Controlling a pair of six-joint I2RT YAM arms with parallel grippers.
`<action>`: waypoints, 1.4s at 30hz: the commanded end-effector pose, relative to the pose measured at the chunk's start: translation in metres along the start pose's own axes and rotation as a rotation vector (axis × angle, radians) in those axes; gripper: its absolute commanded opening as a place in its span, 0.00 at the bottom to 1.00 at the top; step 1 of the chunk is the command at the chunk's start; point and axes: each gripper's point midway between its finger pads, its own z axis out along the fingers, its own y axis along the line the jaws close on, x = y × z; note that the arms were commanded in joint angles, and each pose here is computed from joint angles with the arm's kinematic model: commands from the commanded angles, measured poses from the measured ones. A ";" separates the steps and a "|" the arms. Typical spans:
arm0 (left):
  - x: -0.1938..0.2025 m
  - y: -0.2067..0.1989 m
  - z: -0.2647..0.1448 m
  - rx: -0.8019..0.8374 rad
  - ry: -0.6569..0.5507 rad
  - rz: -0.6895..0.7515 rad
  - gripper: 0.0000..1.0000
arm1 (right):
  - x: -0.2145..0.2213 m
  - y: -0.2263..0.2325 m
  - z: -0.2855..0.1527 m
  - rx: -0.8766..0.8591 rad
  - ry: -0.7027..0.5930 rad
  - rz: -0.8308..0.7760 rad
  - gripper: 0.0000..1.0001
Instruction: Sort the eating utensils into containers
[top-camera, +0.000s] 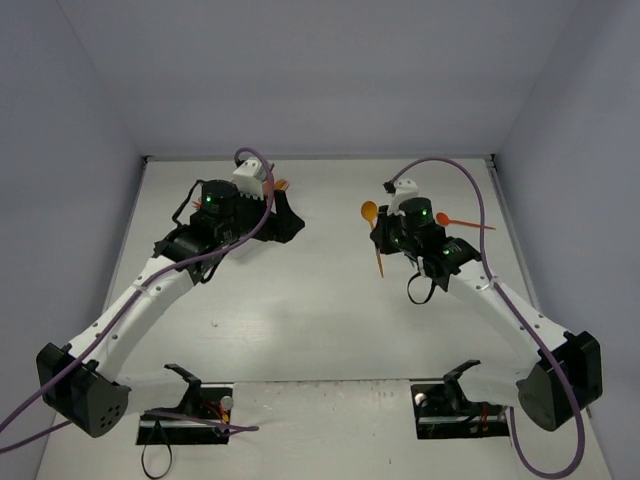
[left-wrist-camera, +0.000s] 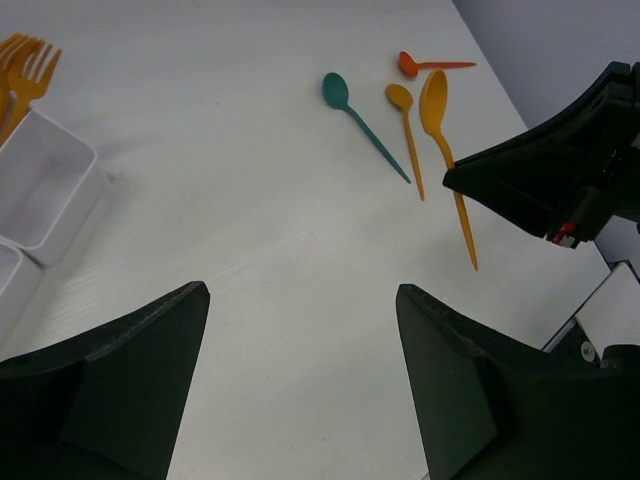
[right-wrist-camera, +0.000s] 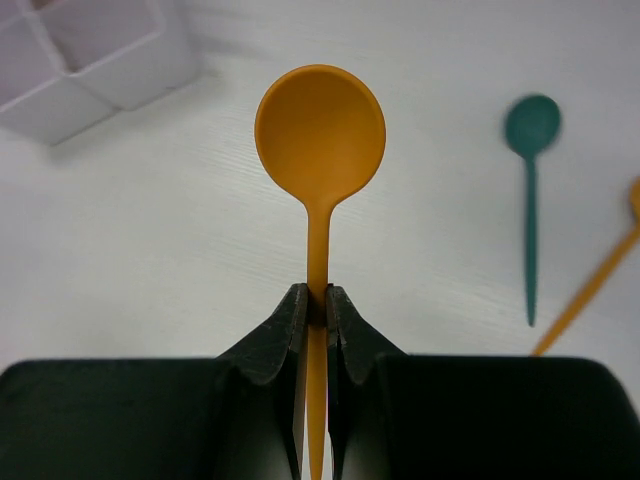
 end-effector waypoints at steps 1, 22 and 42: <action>-0.038 -0.043 -0.001 0.114 -0.099 0.038 0.73 | -0.035 0.064 -0.025 -0.289 -0.093 -0.142 0.00; -0.026 -0.062 0.023 0.073 -0.020 0.028 0.57 | -0.030 0.135 -0.044 -0.511 -0.080 -0.240 0.00; -0.015 -0.033 0.007 -0.084 -0.023 0.017 0.00 | -0.026 0.137 -0.027 -0.446 -0.059 -0.249 0.60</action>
